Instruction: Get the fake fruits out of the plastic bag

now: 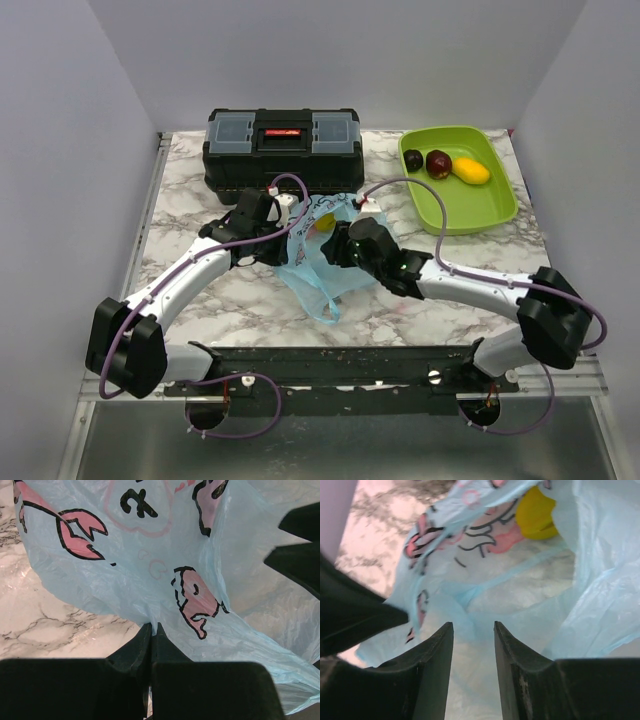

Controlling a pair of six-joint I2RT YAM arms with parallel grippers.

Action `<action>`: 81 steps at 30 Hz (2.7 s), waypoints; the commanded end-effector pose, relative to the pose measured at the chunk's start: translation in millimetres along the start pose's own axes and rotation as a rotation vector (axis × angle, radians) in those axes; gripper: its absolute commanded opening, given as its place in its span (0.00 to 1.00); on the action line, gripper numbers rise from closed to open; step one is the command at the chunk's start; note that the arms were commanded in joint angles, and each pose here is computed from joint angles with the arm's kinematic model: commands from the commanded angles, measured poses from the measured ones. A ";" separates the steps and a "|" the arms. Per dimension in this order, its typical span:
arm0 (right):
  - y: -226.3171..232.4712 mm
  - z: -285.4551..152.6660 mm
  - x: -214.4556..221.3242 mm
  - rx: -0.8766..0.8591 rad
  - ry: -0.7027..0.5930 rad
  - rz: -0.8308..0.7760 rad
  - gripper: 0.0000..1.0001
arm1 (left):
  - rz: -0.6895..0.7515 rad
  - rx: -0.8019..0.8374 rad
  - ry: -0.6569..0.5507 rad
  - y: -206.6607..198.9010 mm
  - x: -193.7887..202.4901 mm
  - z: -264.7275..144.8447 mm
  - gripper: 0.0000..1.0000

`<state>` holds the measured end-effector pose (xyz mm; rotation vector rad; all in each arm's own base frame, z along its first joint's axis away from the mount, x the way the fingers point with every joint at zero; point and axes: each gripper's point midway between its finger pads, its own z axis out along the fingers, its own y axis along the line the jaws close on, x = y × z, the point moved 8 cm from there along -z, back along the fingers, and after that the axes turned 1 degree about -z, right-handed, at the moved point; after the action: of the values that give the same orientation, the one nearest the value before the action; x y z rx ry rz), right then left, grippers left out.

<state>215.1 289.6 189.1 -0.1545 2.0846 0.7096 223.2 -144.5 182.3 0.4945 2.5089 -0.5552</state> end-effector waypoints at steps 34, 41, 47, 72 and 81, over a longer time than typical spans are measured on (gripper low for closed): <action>-54.9 133.3 6.9 0.470 -0.181 0.667 0.57 | 0.008 0.079 -0.050 -10.5 -8.3 -10.6 0.00; -58.7 147.3 -2.6 0.459 -0.204 0.683 0.73 | 0.008 0.087 -0.046 -11.2 -8.1 -10.0 0.00; -62.1 158.9 -7.0 0.452 -0.209 0.696 0.79 | 0.006 0.100 -0.040 -12.2 -7.6 -9.2 0.00; -60.4 143.6 -10.4 0.360 -0.148 0.673 0.37 | 0.007 0.075 -0.032 -9.5 -7.0 -7.2 0.00; -50.8 106.2 -15.1 0.261 -0.115 0.714 0.33 | 0.006 0.067 -0.027 -8.5 -6.8 -5.9 0.00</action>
<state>328.7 305.8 123.7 0.8135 2.0766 0.7351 220.1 -149.5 190.0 0.5163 2.4736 -0.6405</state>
